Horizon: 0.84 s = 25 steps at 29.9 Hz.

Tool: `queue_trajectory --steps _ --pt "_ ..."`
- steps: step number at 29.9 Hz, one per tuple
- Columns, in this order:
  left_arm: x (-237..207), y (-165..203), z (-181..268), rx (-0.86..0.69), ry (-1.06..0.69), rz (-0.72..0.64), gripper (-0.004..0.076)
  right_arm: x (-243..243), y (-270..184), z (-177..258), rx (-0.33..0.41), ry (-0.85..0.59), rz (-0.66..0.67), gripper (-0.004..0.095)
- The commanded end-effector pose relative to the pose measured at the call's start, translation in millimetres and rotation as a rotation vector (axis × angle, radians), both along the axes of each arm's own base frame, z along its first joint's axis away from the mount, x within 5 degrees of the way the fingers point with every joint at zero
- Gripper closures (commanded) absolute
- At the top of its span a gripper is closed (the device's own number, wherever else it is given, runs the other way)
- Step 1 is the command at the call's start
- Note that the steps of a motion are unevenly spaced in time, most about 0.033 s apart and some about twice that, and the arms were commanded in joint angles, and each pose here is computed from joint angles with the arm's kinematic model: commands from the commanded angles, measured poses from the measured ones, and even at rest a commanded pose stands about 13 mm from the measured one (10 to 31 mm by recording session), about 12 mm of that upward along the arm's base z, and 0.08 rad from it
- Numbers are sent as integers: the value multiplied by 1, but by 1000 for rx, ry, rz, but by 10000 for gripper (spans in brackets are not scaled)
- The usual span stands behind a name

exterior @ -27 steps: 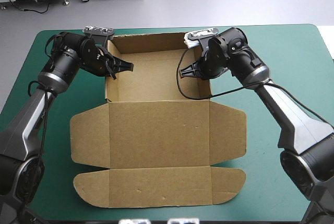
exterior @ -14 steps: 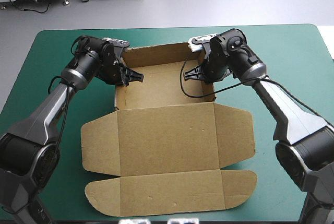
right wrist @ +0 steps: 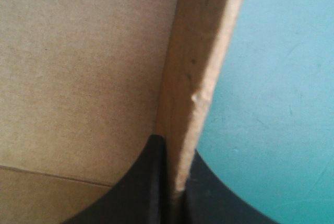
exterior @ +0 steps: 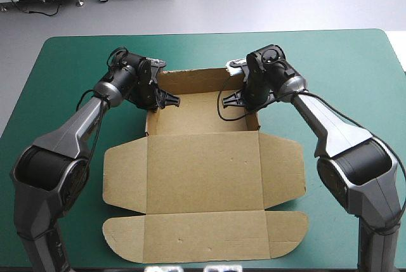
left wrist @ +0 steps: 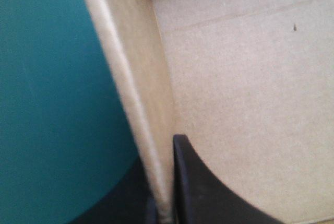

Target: Fold the box

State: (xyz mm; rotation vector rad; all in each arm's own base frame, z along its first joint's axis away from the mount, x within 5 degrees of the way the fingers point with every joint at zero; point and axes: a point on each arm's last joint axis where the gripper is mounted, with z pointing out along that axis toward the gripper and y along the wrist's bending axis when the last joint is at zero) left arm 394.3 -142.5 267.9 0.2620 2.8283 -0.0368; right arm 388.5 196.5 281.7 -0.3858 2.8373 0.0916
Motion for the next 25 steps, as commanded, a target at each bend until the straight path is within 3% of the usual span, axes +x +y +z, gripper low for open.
queue_trajectory --steps 1,5,20,25 --pt "3 -1 14 7 -75 -34 729 1 -8 17 2 -42 22 927" --pt "7 -3 1 12 -45 -34 729 9 -12 3 44 14 13 927" --pt "5 -6 3 -17 -21 -44 715 10 -12 2 33 12 52 920" --pt "2 -5 2 -7 16 -55 625 9 -10 2 48 18 58 801"
